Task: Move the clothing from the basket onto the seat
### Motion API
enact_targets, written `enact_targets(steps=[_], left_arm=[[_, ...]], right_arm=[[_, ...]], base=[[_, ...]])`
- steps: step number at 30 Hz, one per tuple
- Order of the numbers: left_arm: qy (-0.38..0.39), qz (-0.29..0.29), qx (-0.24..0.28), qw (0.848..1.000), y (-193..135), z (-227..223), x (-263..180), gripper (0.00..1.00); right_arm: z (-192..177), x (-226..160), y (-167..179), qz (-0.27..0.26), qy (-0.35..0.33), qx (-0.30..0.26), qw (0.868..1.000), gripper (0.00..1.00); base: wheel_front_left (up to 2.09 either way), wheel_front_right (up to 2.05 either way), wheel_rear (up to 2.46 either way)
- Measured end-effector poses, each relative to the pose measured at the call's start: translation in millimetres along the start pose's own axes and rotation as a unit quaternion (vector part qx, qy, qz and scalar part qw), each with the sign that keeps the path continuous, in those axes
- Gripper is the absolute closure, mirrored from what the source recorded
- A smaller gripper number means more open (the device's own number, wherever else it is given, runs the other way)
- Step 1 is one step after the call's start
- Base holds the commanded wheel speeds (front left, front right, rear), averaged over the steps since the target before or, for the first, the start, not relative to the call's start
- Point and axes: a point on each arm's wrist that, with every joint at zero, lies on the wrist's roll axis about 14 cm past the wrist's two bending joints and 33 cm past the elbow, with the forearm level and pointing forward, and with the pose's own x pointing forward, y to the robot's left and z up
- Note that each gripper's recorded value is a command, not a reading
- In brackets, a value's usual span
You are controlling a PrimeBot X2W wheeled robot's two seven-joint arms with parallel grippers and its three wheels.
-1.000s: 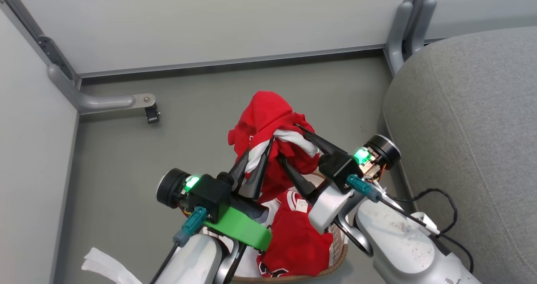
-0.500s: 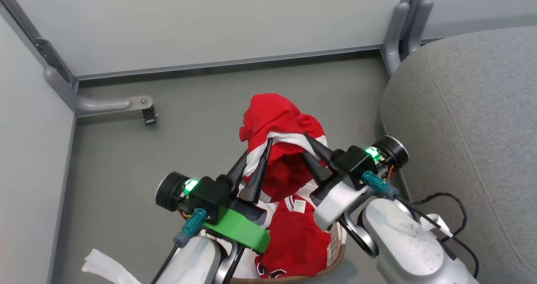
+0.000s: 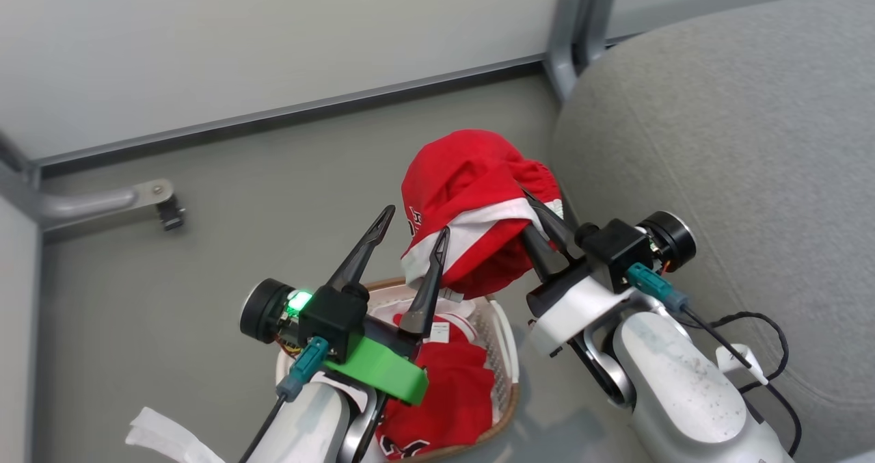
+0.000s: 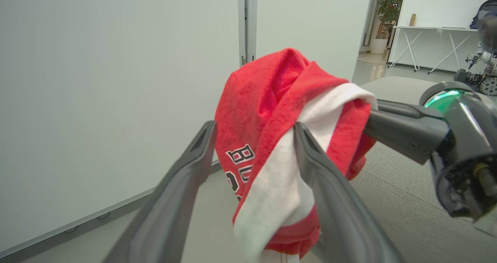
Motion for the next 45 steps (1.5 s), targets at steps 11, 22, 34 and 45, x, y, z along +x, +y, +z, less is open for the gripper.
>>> enact_targets(steps=[11,22,34,45], left_arm=[[0.009,-0.084,-0.023,0.996,-47.2,-16.2,29.6,0.0],[0.019,-0.157,-0.045,0.986,-92.7,-30.7,47.2,0.0],[0.036,-0.192,-0.064,0.979,-114.5,-47.3,49.6,0.0],[0.058,-0.186,-0.063,0.979,-100.4,-74.0,55.3,0.0]], right_arm=[[1.5,-51.9,-63.5,-0.114,0.012,-0.009,0.993,1.0],[10.9,-119.9,-122.6,-0.241,0.016,-0.024,0.97,1.0],[17.0,-159.2,-157.7,-0.312,0.026,-0.055,0.948,1.0],[37.3,-152.0,-226.2,-0.334,0.05,-0.151,0.929,1.0]], base=[[0.0,0.0,0.0],[0.0,0.0,0.0],[0.0,0.0,0.0],[0.0,0.0,0.0]])
